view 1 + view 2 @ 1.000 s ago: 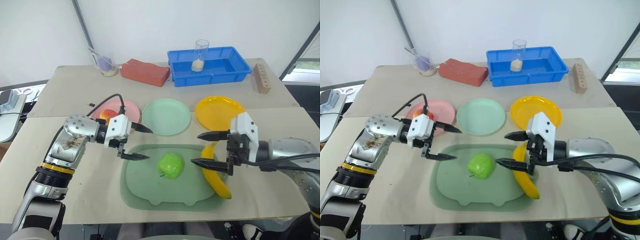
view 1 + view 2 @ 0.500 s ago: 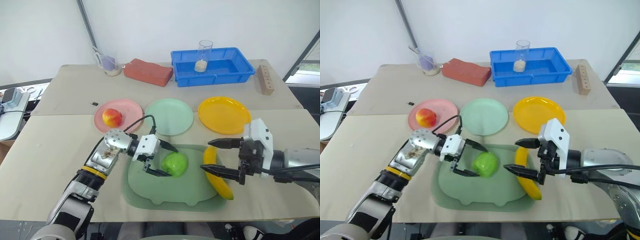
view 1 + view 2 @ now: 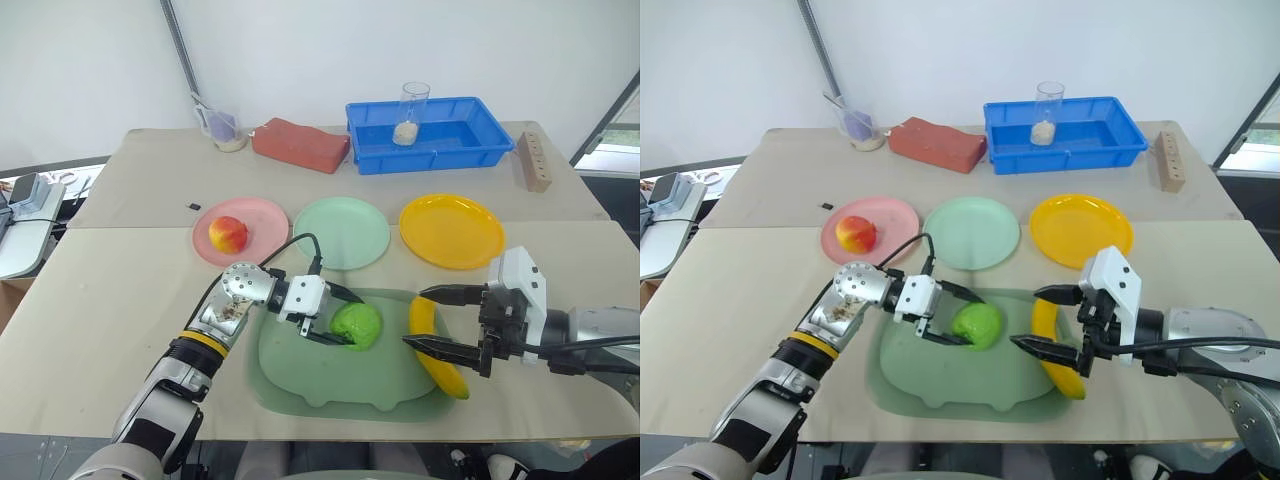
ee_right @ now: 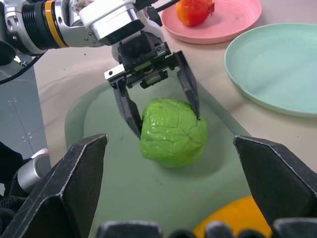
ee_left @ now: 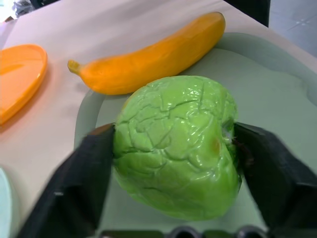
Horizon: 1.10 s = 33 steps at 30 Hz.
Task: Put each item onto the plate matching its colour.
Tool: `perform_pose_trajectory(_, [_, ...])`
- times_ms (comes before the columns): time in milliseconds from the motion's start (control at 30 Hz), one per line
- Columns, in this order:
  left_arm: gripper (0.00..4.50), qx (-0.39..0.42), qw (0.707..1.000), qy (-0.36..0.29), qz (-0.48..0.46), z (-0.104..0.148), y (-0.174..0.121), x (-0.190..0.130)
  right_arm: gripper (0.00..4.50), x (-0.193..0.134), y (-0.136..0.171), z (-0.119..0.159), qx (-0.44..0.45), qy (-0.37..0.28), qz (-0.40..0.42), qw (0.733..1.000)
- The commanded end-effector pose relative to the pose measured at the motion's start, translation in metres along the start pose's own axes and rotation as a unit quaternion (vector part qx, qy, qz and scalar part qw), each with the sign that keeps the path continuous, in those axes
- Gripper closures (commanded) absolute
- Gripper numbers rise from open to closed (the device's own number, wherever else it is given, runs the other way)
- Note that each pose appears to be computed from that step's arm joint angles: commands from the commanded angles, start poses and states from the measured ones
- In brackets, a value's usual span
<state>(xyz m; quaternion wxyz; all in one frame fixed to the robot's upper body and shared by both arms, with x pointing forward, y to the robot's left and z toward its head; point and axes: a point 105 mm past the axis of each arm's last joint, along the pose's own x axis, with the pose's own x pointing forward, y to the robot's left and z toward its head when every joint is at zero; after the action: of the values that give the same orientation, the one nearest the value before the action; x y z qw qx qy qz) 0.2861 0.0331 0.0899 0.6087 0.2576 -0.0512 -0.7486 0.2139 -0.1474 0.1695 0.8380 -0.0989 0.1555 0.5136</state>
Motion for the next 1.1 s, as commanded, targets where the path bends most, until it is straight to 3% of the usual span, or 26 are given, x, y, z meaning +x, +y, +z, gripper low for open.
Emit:
perform_pose_trajectory(33, [1.64,0.004,1.000,0.014,0.010,-0.002,0.005,-0.004,0.00,-0.003,0.000,0.010,-0.029,-0.016,-0.003,0.999])
perform_pose_trajectory(200, [1.67,0.007,1.000,0.015,0.022,0.003,0.010,-0.012,0.00,0.000,-0.001,0.014,-0.029,-0.025,0.001,0.999])
perform_pose_trajectory(367, [1.67,-0.035,0.996,0.000,0.079,0.020,0.039,-0.052,0.00,0.005,-0.006,0.029,-0.030,-0.053,-0.006,0.998])
perform_pose_trajectory(467, [1.67,-0.072,0.980,0.000,0.185,0.018,0.077,-0.077,0.00,0.011,-0.014,0.044,-0.026,-0.090,-0.027,0.995])
perform_pose_trajectory(567, [1.67,-0.104,0.945,0.012,0.310,0.005,0.115,-0.092,0.00,0.022,-0.031,0.052,-0.048,-0.086,-0.080,0.992])
perform_pose_trajectory(733, [1.67,-0.117,0.912,0.033,0.393,-0.012,0.140,-0.080,0.00,0.036,-0.046,0.075,-0.035,-0.113,-0.131,0.984])
perform_pose_trajectory(900, [1.67,-0.133,0.907,0.039,0.398,-0.021,0.144,-0.056,0.00,0.040,-0.052,0.083,-0.038,-0.120,-0.159,0.979])
perform_pose_trajectory(1033, [0.02,-0.139,0.904,0.039,0.402,-0.024,0.145,-0.054,0.00,0.036,-0.056,0.074,-0.036,-0.107,-0.175,0.978])
perform_pose_trajectory(1100, [0.02,-0.135,0.905,0.036,0.402,-0.022,0.146,-0.058,0.00,0.034,-0.057,0.071,-0.034,-0.104,-0.182,0.977])
